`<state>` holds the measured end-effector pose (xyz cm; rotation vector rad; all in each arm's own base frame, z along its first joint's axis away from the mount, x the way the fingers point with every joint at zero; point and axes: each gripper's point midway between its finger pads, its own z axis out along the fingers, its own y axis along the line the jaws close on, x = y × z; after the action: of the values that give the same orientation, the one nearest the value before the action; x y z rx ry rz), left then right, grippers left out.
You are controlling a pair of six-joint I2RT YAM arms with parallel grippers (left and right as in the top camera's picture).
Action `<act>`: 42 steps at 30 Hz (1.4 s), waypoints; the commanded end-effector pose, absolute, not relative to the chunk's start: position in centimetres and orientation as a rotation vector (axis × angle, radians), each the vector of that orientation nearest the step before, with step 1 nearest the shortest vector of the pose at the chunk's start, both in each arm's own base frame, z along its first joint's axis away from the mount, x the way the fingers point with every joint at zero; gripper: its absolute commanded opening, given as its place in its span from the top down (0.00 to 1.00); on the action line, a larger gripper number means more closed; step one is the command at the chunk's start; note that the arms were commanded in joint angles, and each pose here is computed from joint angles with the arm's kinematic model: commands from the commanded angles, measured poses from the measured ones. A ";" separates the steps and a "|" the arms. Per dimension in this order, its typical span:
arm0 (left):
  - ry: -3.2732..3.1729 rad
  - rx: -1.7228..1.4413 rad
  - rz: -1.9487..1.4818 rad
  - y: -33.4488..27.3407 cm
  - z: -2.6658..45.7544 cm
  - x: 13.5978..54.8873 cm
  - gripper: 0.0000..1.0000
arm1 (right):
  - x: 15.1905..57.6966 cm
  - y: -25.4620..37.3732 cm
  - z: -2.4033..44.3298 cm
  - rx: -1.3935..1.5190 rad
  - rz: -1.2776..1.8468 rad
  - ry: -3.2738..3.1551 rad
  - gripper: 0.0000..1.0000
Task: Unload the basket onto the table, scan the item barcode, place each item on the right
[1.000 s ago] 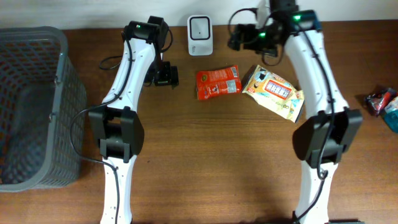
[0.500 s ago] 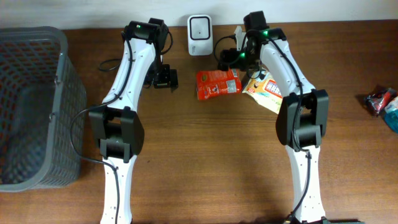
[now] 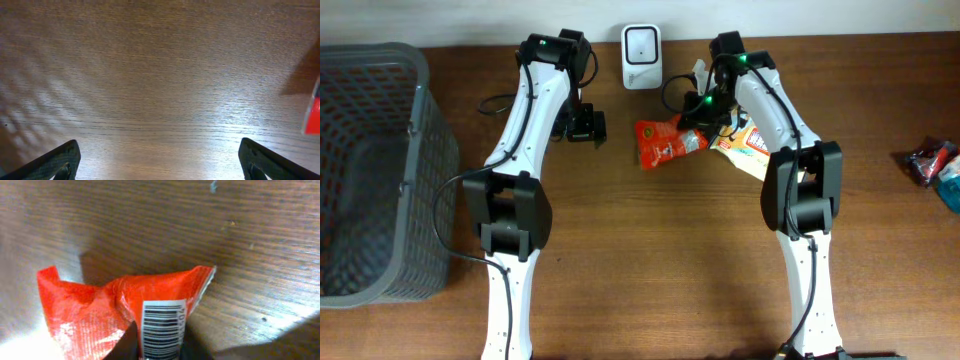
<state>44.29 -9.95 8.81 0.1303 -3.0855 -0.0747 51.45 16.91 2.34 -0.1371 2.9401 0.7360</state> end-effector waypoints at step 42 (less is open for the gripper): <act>-2.982 -0.191 0.639 -16.7 10.5 43.9 0.01 | 47.6 15.4 14.2 -0.111 -0.040 2.935 0.02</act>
<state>44.02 -11.26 8.95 0.0632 -3.0454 0.1696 46.04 17.19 10.31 -0.2478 2.9317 -0.3743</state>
